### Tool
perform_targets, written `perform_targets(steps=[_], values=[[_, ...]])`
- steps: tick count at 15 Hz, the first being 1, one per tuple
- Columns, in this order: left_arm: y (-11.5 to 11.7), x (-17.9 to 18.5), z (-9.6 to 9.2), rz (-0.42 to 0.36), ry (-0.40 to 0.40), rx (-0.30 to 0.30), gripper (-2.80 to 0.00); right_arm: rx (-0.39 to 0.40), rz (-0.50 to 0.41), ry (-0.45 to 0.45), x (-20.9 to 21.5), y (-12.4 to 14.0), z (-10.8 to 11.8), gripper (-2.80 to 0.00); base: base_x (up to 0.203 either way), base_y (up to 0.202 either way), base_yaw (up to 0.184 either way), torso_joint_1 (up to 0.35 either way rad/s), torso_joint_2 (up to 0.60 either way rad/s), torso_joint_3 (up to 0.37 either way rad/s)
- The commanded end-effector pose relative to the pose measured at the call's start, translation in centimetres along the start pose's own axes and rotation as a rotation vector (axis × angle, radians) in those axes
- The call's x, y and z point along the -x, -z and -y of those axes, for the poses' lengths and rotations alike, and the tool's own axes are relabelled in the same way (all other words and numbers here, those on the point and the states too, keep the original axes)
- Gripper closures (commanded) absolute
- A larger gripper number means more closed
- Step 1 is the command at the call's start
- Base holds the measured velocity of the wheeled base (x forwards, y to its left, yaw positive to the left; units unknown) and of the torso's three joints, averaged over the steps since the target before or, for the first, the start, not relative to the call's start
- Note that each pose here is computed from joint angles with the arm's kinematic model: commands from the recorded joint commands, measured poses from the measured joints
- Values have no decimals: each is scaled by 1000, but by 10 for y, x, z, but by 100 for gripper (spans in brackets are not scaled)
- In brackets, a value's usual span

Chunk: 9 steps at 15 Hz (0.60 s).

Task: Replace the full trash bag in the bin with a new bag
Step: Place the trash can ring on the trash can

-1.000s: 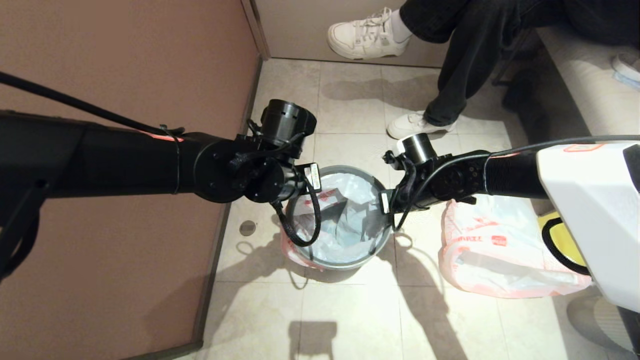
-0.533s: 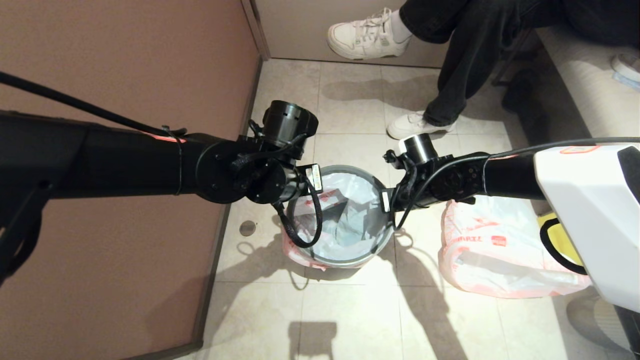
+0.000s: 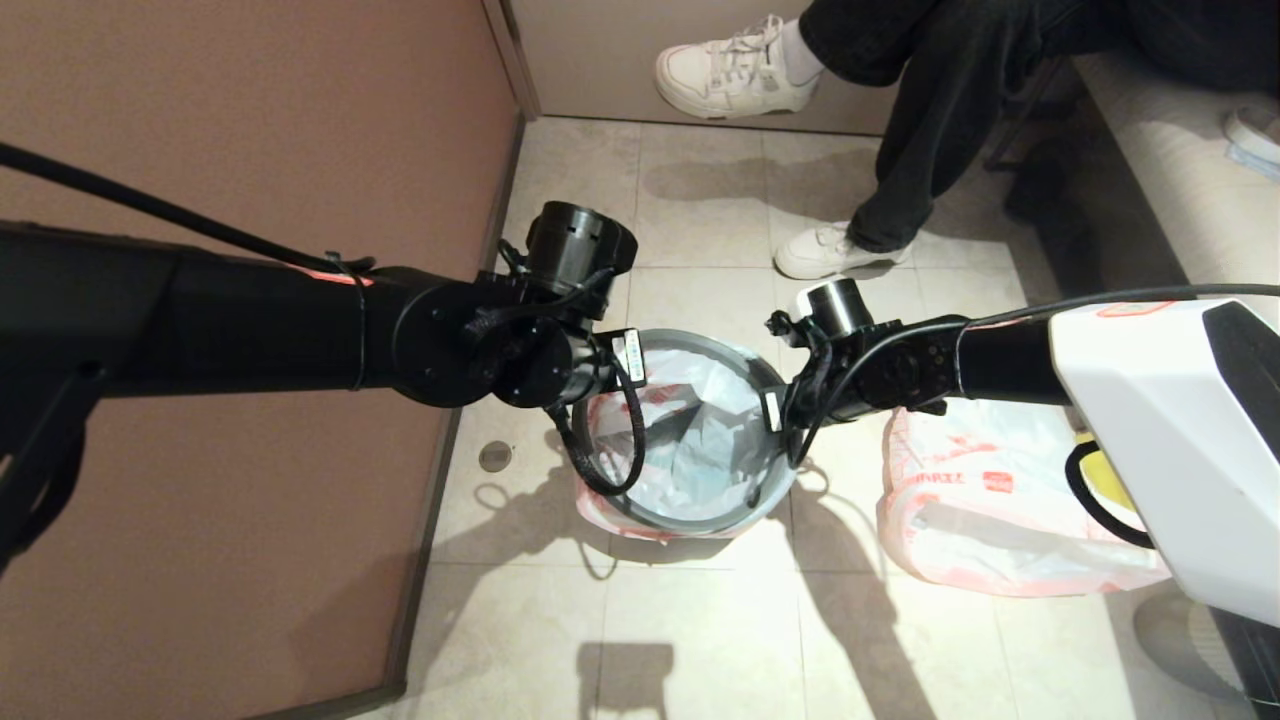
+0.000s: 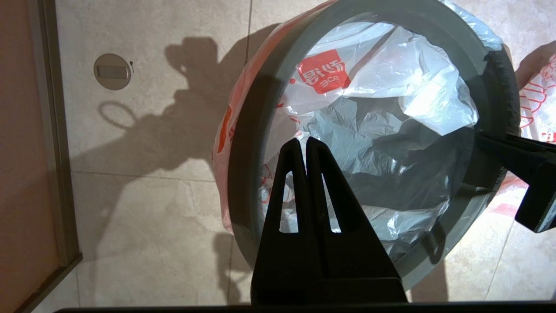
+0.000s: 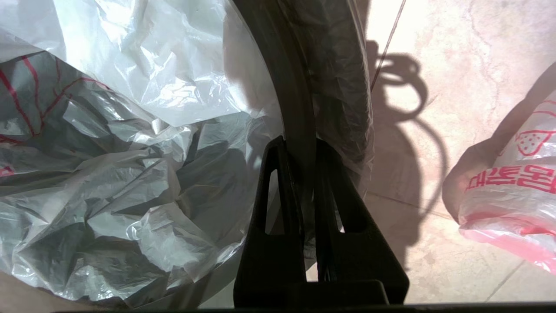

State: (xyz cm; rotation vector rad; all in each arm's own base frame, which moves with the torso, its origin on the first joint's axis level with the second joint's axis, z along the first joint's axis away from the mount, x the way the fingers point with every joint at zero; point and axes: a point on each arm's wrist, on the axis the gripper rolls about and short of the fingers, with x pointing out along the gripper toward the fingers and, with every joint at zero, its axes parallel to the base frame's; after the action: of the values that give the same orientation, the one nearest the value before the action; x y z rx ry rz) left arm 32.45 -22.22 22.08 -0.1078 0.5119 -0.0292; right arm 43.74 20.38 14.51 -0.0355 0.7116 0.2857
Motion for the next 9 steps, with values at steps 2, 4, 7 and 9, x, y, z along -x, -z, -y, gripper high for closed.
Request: perform_targets(steps=[2, 4, 7, 9], values=[[0, 0, 0, 0, -3, 3, 0, 8, -9, -7, -2, 3, -6, 0, 0, 0, 0, 0, 0, 0], [0, 1, 0, 3, -2, 4, 0, 8, 5, -11, 5, -1, -7, 0, 0, 0, 0, 0, 0, 0], [-1, 2, -1, 6, -1, 6, 0, 8, 26, -18, 22, -8, -9, 0, 0, 0, 0, 0, 0, 0], [-3, 4, -1, 10, 1, 9, 0, 7, 17, -17, 33, -11, -10, 0, 0, 0, 0, 0, 0, 0]])
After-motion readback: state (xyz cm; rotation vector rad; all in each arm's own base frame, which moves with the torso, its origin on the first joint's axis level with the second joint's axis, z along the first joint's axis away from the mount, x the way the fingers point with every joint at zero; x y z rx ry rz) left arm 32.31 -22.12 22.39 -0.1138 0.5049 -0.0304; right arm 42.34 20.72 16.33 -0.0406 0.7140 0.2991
